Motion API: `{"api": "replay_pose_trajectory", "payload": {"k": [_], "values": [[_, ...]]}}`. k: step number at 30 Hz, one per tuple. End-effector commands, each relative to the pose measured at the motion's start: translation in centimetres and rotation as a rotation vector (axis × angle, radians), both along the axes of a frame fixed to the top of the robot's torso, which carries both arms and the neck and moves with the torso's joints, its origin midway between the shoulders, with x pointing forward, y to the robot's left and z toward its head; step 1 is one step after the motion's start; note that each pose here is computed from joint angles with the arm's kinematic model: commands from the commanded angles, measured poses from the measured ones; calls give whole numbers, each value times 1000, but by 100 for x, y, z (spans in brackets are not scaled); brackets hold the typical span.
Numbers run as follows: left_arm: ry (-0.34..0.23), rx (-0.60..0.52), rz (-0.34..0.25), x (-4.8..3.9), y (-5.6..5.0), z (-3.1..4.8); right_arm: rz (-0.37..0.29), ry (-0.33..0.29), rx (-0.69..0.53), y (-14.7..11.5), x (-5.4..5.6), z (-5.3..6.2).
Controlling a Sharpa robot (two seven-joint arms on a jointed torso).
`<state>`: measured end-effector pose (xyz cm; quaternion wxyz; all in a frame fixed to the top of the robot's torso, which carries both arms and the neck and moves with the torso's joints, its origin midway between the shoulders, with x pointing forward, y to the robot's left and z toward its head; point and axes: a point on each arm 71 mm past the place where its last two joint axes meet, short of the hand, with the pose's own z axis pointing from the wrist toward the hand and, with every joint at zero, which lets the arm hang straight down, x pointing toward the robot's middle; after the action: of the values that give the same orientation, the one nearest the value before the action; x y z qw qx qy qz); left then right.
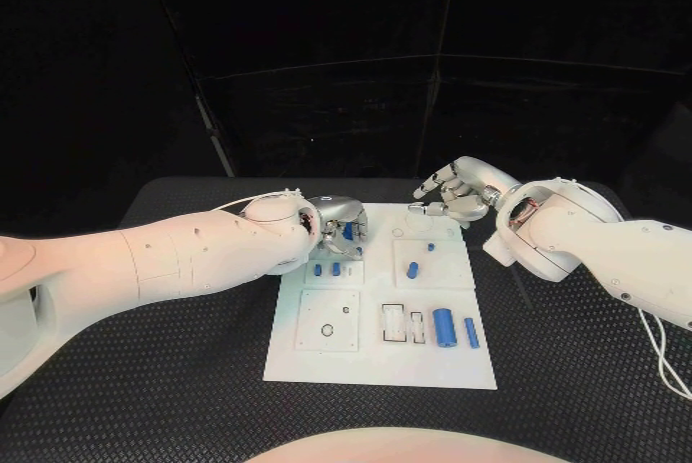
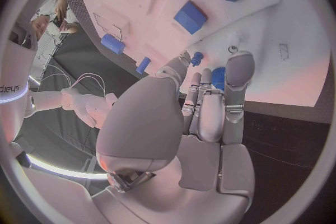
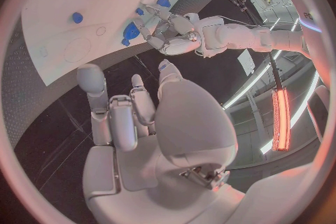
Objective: Assemble the parts on the task board
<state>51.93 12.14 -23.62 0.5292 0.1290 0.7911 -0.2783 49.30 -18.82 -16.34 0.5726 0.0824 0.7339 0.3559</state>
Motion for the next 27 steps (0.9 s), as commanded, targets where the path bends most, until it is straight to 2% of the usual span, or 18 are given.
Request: {"api": "replay_pose_trajectory", "payload": {"k": [1, 19, 27], "values": [[4, 36, -12, 8, -8, -15, 8, -9, 7, 17, -3, 20], [27, 59, -18, 18, -87, -49, 10, -7, 7, 26, -5, 19], [48, 84, -6, 36, -88, -77, 11, -7, 7, 31, -6, 20]]}}
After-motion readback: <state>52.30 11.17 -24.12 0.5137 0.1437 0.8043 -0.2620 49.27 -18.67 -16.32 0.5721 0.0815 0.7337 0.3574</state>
